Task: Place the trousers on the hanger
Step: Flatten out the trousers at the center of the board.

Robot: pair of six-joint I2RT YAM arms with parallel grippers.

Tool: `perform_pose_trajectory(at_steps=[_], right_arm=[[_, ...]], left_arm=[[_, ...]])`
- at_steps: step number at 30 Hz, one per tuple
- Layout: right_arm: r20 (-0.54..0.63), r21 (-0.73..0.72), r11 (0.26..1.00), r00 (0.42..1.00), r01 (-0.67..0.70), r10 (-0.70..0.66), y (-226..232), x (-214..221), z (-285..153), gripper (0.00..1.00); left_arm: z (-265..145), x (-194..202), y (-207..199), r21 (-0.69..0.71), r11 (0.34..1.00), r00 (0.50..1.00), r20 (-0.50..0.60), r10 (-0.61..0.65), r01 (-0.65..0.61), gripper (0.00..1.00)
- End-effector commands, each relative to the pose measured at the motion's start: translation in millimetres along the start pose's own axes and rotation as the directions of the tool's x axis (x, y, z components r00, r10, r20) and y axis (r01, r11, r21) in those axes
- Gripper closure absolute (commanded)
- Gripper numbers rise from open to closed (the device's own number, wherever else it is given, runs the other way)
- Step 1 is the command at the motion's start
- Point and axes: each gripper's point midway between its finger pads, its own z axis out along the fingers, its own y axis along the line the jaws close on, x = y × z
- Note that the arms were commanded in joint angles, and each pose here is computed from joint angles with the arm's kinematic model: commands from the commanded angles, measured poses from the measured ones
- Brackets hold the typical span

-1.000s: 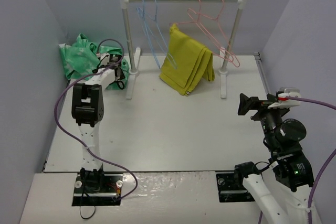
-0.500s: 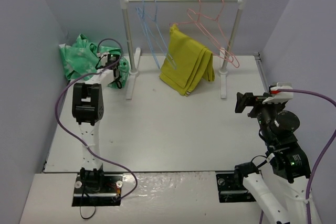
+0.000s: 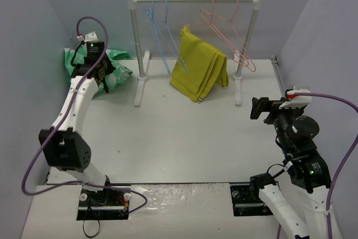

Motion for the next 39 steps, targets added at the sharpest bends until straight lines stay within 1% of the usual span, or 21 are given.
perform_pose_trajectory(at_steps=[1, 3, 5, 8, 10, 12, 13, 15, 17, 18, 21, 23, 26, 28, 30, 33, 34, 35, 36, 37, 39], right_arm=[[0.095, -0.02, 1.0, 0.995, 0.02, -0.018, 5.3, -36.2, 6.2, 0.0], [0.106, -0.019, 1.0, 0.994, 0.021, -0.019, 5.4, -42.4, 6.7, 0.0], [0.111, -0.021, 1.0, 0.994, 0.019, -0.017, 5.9, -45.3, 7.1, 0.0], [0.119, -0.021, 1.0, 0.993, 0.009, -0.007, 6.1, -49.1, 6.5, 0.0], [0.115, -0.043, 0.999, 0.993, 0.003, 0.002, 10.4, -48.4, 7.4, 0.0], [0.103, -0.082, 0.996, 0.994, -0.016, 0.024, 18.4, -45.7, 9.1, 0.0], [0.096, -0.099, 0.995, 0.995, -0.016, 0.025, 21.8, -44.1, 10.8, 0.0], [0.076, -0.161, 0.986, 0.996, -0.038, 0.051, 34.0, -41.4, 12.3, 0.0], [0.03, -0.2, 0.979, 0.998, -0.046, 0.053, 42.9, -30.1, 18.1, 0.0], [-0.009, -0.23, 0.972, 0.999, -0.052, 0.052, 49.8, -21.6, 22.0, 0.0], [-0.171, -0.329, 0.939, 0.984, -0.105, 0.05, 74.4, 13.1, 35.7, 0.0], [-0.264, -0.364, 0.917, 0.962, -0.164, 0.067, 88.0, 35.2, 43.2, 0.0], [-0.344, -0.374, 0.896, 0.933, -0.238, 0.105, 105.4, 57.2, 50.3, 0.0], [-0.388, -0.349, 0.901, 0.915, -0.257, 0.111, 113.8, 81.4, 53.8, 0.0], [-0.428, -0.299, 0.912, 0.894, -0.281, 0.135, 122.2, 100.4, 59.0, 0.0], [-0.465, -0.213, 0.942, 0.875, -0.258, 0.135, 141.1, 133.0, 66.2, 0.0], [-0.473, -0.191, 0.95, 0.871, -0.248, 0.133, 148.9, 143.8, 67.0, 0.0], [-0.502, -0.211, 0.949, 0.859, -0.233, 0.099, 163.6, 160.0, 62.2, 0.0], [-0.517, -0.2, 0.95, 0.849, -0.239, 0.105, 175.2, 172.0, 61.4, 0.0], [-0.528, -0.184, 0.952, 0.841, -0.246, 0.115, 186.4, 183.6, 60.4, 0.0], [-0.546, -0.135, 0.941, 0.816, -0.312, 0.192, 197.9, 204.6, 61.3, 0.0]], left_arm=[[-146.7, -70.7, -52.0, 0.214, 0.971, 0.966, 0.255, 0.049, -0.106, 1.0], [-191.2, -68.5, -68.1, 0.295, 0.947, 0.957, 0.287, 0.043, -0.13, 1.0], [-229.0, -62.3, -78.1, 0.373, 0.919, 0.953, 0.304, 0.006, -0.125, 1.0], [-263.8, -36.8, -94.0, 0.509, 0.856, 0.96, 0.274, -0.057, -0.094, 1.0], [-291.0, -2.4, -126.3, 0.666, 0.745, 0.972, 0.201, -0.124, -0.043, 1.0], [-286.1, 50.8, -142.0, 0.713, 0.7, 0.99, 0.118, -0.071, -0.035, 1.0], [-273.4, 78.5, -142.0, 0.7, 0.713, 0.996, 0.079, -0.031, -0.034, 1.0], [-265.5, 109.0, -142.4, 0.689, 0.724, 0.999, 0.033, 0.023, -0.04, 0.9], [-261.5, 128.2, -139.8, 0.685, 0.726, 0.997, 0.012, 0.073, -0.061, 0.74], [-260.0, 135.4, -136.8, 0.682, 0.728, 0.996, 0.005, 0.092, -0.071, 0.65], [-257.5, 151.6, -123.6, 0.671, 0.735, 0.99, -0.013, 0.137, -0.093, 0.36], [-254.7, 158.3, -110.8, 0.649, 0.753, 0.987, -0.018, 0.158, -0.108, 0.3], [-250.5, 158.4, -90.5, 0.6, 0.788, 0.985, 0.002, 0.174, -0.14, 0.24], [-246.6, 154.9, -75.4, 0.548, 0.821, 0.983, 0.016, 0.182, -0.161, 0.22], [-242.3, 155.1, -61.6, 0.494, 0.85, 0.98, 0.015, 0.2, -0.182, 0.21], [-234.8, 151.0, -43.2, 0.403, 0.893, 0.978, 0.025, 0.206, -0.199, 0.21], [-233.4, 151.2, -37.6, 0.38, 0.902, 0.977, 0.023, 0.212, -0.205, 0.21], [-232.8, 150.5, -33.7, 0.365, 0.908, 0.977, 0.025, 0.214, -0.208, 0.21], [-233.3, 149.4, -29.9, 0.356, 0.912, 0.978, 0.027, 0.208, -0.204, 0.21], [-233.9, 148.3, -26.1, 0.348, 0.916, 0.979, 0.03, 0.201, -0.199, 0.21], [-234.9, 148.6, -20.2, 0.34, 0.92, 0.98, 0.031, 0.197, -0.195, 0.21]])
